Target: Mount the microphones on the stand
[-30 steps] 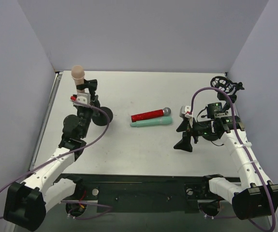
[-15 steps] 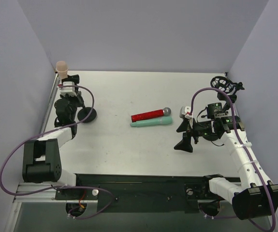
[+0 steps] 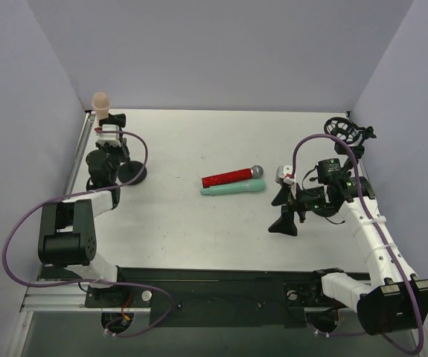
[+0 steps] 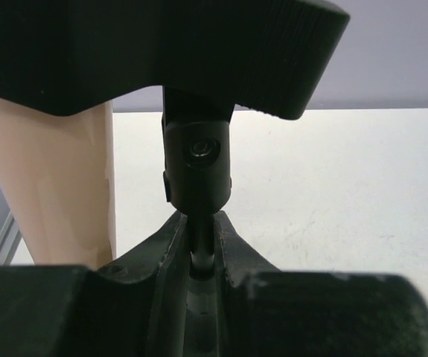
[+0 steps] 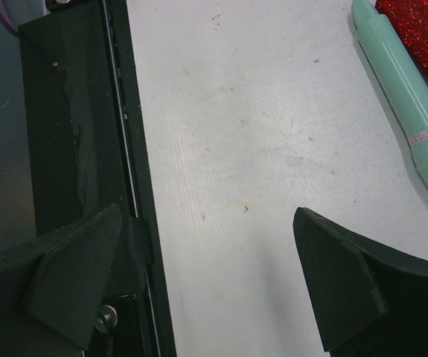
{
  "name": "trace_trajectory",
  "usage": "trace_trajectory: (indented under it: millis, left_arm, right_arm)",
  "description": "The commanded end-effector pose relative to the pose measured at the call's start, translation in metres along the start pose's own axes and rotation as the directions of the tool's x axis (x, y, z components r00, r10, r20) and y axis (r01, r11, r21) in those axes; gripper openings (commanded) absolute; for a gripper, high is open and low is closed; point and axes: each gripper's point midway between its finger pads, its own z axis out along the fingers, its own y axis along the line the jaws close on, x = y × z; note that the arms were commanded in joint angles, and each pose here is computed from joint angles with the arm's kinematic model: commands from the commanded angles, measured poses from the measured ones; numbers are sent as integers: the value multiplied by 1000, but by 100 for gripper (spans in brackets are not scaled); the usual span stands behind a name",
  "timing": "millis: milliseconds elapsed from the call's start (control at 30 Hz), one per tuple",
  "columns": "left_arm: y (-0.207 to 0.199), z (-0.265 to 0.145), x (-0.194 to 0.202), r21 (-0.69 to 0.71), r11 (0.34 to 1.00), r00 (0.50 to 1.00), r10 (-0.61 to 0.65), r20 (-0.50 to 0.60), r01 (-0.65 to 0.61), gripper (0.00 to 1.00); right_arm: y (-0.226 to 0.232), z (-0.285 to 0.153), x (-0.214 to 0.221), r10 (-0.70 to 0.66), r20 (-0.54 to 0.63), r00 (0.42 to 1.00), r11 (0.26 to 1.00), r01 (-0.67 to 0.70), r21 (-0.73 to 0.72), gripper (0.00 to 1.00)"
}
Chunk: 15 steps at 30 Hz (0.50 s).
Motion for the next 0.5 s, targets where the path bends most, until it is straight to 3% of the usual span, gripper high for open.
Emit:
trace_trajectory:
  millis: [0,67,133,467]
  left_arm:
    - [2,-6,-52,-8,1000,986,8,165,-7,41]
    - [0,-15,-55,-16,1000,986,-6,167,9,57]
    - [0,-23,-55,-26,999,987,-16,161,21,64]
    - [-8,-77,-72,-52,985,985,-161,59,164,75]
  right_arm:
    - [6,-3,-8,-29,15,999,999,30,-24,94]
    - [6,-4,-8,-33,14,999,999,34,-23,94]
    - [8,-4,-9,-40,19,999,999,41,-27,94]
    - [10,-9,-10,-66,13,998,998,66,-12,94]
